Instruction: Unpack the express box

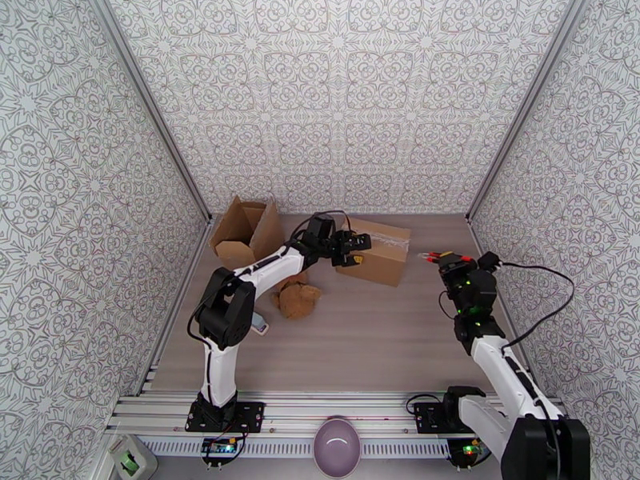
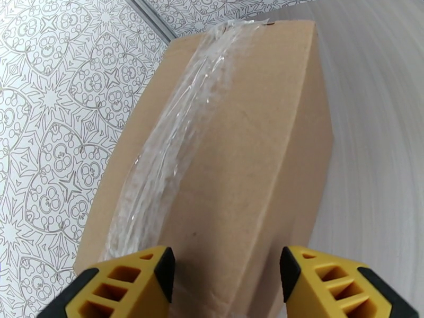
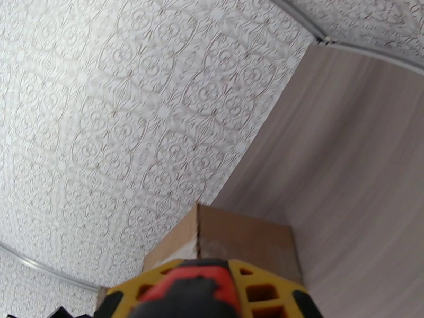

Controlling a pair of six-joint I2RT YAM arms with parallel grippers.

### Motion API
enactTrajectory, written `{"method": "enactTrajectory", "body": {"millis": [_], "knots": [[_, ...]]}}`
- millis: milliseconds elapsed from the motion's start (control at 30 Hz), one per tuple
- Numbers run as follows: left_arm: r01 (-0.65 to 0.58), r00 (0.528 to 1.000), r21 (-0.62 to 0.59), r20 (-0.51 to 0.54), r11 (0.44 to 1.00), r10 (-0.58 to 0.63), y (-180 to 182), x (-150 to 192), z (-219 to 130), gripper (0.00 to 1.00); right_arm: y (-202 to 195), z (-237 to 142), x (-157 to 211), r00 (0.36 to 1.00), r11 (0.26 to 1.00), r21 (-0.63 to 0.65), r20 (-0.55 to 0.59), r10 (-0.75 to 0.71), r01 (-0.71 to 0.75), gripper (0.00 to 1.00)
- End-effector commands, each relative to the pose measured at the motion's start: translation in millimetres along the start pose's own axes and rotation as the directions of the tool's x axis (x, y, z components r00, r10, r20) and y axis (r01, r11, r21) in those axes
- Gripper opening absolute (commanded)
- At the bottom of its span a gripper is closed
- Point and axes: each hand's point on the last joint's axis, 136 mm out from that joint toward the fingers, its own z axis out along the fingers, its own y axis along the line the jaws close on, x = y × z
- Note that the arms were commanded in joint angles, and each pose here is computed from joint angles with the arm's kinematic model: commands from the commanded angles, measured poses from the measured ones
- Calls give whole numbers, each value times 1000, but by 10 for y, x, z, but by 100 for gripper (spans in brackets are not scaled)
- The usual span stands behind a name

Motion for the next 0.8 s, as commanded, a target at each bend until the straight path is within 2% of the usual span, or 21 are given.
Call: {"method": "enactTrajectory", "body": {"millis": [0,100,233,300,467,500,567,633,700,733,767], "knots": [[7,1000,27,-25,1000,-6,-42,84,16,59,-183,38,5,1000,999,40,4,0,0,0],[8,999,8,-42,1000,-7,1,107,-4,59,-504,74,63,998,992,117,-43,55,-50,0],[19,1000,-31,-16,999,-19,120,8,-125,60,-800,177,316,969,980,163,-203,144,-112,0],[17,1000,-47,-5,999,-17,165,-31,-168,60,-865,245,438,956,983,166,-269,120,-77,0],[22,1000,-56,14,998,-21,176,-118,-214,61,-1291,379,709,913,954,298,-377,159,-43,0],[23,1000,-58,19,998,-22,179,-141,-231,61,-1361,397,754,904,945,323,-392,173,-41,3],[27,999,-66,30,997,-25,193,-188,-276,62,-1492,415,793,898,928,371,-397,189,-31,14],[32,999,-74,31,997,-30,210,-228,-328,63,-1573,396,796,892,907,420,-419,172,22,37],[47,999,-83,30,995,-44,226,-276,-405,66,-1576,368,707,894,887,450,-432,116,102,55],[69,997,-95,29,993,-67,246,-286,-460,69,-1564,351,649,897,878,457,-435,81,143,66],[98,995,-114,23,989,-96,278,-290,-513,71,-1529,330,565,900,866,465,-433,43,182,85]]}}
